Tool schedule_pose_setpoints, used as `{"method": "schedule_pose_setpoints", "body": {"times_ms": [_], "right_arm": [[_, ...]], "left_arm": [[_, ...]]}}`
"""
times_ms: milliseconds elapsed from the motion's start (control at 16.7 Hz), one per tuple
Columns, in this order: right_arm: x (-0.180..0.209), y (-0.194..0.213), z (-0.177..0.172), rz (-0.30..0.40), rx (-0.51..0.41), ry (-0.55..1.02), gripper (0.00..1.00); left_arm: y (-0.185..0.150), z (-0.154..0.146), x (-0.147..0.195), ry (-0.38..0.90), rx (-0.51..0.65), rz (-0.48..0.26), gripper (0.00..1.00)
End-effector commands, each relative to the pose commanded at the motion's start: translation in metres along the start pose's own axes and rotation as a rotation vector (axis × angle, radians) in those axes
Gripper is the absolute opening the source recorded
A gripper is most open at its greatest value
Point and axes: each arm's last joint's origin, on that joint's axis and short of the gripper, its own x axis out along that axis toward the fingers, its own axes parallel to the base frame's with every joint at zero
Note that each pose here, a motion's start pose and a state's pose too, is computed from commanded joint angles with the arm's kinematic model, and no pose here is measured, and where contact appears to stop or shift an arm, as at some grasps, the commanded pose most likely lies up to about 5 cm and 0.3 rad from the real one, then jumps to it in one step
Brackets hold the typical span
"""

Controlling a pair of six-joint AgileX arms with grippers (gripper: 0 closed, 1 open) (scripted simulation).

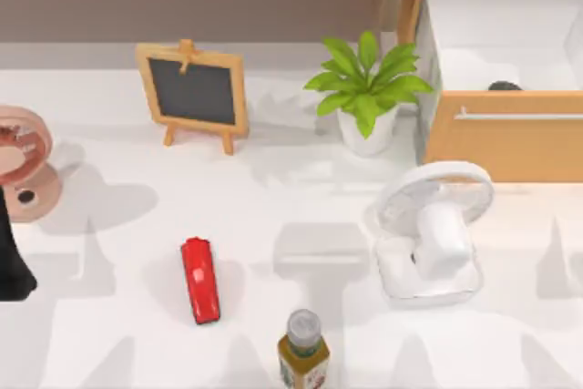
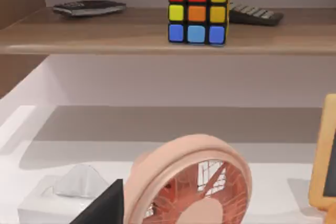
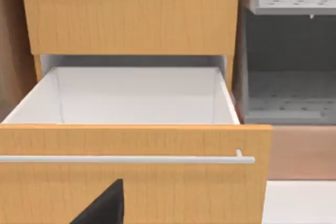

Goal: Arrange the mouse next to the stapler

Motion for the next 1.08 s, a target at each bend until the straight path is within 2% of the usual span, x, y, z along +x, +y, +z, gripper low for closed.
{"method": "schedule_pose_setpoints", "body": {"times_ms": [300, 660, 840, 1080], "right_arm": [[0.0, 0.001, 0.011, 0.019, 0.021, 0.048, 1.0], [0.018, 0.01, 0.077, 0.083, 0.105, 0.33, 1.0], [0.051, 0.018, 0.118, 0.102, 0.133, 0.524, 1.0], [0.128, 0.035, 0.154, 0.099, 0.139, 0.793, 1.0]], "left_arm": [[0.0, 0.0, 0.0, 0.0, 0.0, 0.0, 1.0], [0.0, 0.0, 0.0, 0.0, 0.0, 0.0, 1.0], [0.0, 0.0, 0.0, 0.0, 0.0, 0.0, 1.0], [0.0, 0.0, 0.0, 0.0, 0.0, 0.0, 1.0]]}}
